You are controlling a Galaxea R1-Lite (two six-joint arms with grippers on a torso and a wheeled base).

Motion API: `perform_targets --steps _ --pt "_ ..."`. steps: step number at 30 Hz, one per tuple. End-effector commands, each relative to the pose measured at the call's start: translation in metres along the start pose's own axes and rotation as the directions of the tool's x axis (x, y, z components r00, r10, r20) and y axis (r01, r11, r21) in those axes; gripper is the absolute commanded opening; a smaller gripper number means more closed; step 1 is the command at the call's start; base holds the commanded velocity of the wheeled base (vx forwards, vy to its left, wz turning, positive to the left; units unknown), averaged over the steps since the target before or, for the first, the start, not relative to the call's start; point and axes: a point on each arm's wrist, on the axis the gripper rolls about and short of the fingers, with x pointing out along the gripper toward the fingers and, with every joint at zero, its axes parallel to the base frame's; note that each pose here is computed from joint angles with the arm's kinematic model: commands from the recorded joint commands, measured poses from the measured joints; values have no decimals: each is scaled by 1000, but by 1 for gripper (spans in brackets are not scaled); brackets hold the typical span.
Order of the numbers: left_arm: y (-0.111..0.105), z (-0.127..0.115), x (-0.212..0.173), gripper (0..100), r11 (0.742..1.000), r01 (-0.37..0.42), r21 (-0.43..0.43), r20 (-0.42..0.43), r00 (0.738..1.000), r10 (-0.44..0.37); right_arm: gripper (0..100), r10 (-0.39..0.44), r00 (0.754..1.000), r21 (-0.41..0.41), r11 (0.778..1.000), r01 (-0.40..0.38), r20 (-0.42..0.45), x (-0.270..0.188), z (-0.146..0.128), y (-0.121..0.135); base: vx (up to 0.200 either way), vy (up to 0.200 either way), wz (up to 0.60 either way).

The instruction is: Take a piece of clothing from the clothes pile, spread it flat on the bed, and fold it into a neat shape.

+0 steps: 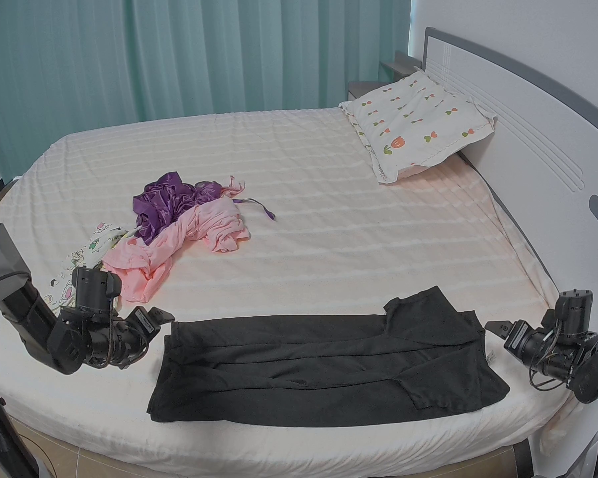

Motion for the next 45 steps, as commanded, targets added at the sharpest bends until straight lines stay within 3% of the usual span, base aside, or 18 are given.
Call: perform_targets --steps 1,7,19,20,38,45 --pt "-13 3 41 100 1000 12 11 -22 1000 -12 100 32 999 -53 998 -31 33 20 18 14 0 0 0" --pt "-28 13 73 100 999 41 21 7 999 -41 100 65 998 -30 997 -65 -2 35 31 28 0 0 0" --pt "-25 10 87 100 999 29 22 2 1000 -29 100 57 995 -7 998 -58 -77 42 19 20 0 0 0" --pt "-24 10 89 0 999 23 22 5 1000 -23 100 56 995 -7 998 -56 -79 42 19 20 0 0 0" --pt "-17 14 93 0 999 -37 1 96 995 37 100 39 994 -9 999 -41 -97 45 14 17 0 0 0" --pt "-9 24 90 0 996 -28 -85 147 988 40 100 34 994 -11 999 -35 -99 44 13 16 0 0 0"
